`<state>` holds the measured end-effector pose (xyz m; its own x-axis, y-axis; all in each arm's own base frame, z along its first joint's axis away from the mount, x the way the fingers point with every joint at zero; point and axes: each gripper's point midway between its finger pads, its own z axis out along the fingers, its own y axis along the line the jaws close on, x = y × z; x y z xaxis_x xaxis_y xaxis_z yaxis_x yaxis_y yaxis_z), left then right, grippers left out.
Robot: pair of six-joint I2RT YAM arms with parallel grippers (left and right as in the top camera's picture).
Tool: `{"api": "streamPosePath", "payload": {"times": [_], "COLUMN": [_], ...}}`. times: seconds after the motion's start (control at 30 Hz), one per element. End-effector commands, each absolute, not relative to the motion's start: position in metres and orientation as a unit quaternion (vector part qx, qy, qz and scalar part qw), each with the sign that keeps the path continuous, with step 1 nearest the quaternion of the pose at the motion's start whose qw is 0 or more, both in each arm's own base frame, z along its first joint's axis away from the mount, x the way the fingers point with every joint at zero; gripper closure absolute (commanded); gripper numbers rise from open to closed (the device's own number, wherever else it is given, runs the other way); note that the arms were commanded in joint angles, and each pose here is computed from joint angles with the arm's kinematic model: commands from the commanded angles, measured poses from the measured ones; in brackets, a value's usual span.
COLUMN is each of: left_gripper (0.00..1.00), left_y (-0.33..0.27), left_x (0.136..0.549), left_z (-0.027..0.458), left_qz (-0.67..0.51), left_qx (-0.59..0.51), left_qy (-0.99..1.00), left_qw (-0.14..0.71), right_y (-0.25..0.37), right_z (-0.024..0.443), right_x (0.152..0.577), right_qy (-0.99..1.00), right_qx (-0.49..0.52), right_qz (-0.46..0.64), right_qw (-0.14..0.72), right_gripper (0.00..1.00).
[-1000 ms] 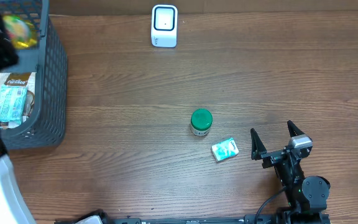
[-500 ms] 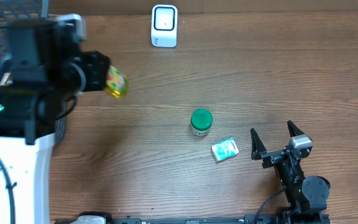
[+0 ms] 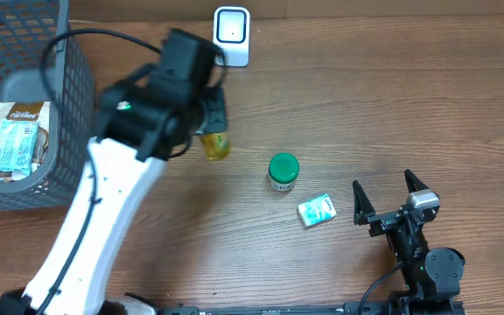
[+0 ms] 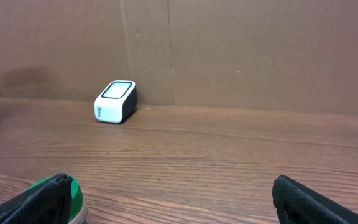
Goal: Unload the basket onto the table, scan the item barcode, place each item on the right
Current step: 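Carry the yellow soap bottle with the left gripper toward the scanner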
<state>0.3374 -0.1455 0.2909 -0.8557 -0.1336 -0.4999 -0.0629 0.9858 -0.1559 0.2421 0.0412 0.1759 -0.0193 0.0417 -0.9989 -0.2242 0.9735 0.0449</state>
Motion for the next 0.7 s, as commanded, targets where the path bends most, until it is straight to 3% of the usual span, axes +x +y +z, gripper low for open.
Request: {"api": "streamPosePath", "payload": {"times": [0.0,0.4,0.67], "left_gripper": [0.61,0.61,0.6], "left_y": [-0.162,-0.228,-0.234], "left_x": [0.345,0.356,0.359], "left_z": [0.272,0.19,0.176], "left_qz": [-0.041,0.003,0.009], "left_qx": [-0.116,-0.099,-0.095], "left_qy": [0.957,0.973,0.974], "left_qw": [0.262,0.209,0.205], "right_y": [0.042,0.042,0.042], "right_z": [0.174,0.174,0.174], "right_x": [0.242,0.242,0.242], "right_qy": [0.706,0.706,0.706], "right_qx": [-0.067,-0.067,-0.067], "right_qz": [0.095,0.095,0.095], "right_qw": [0.699,0.699,0.699], "right_gripper": [0.0,0.0,0.0]}}
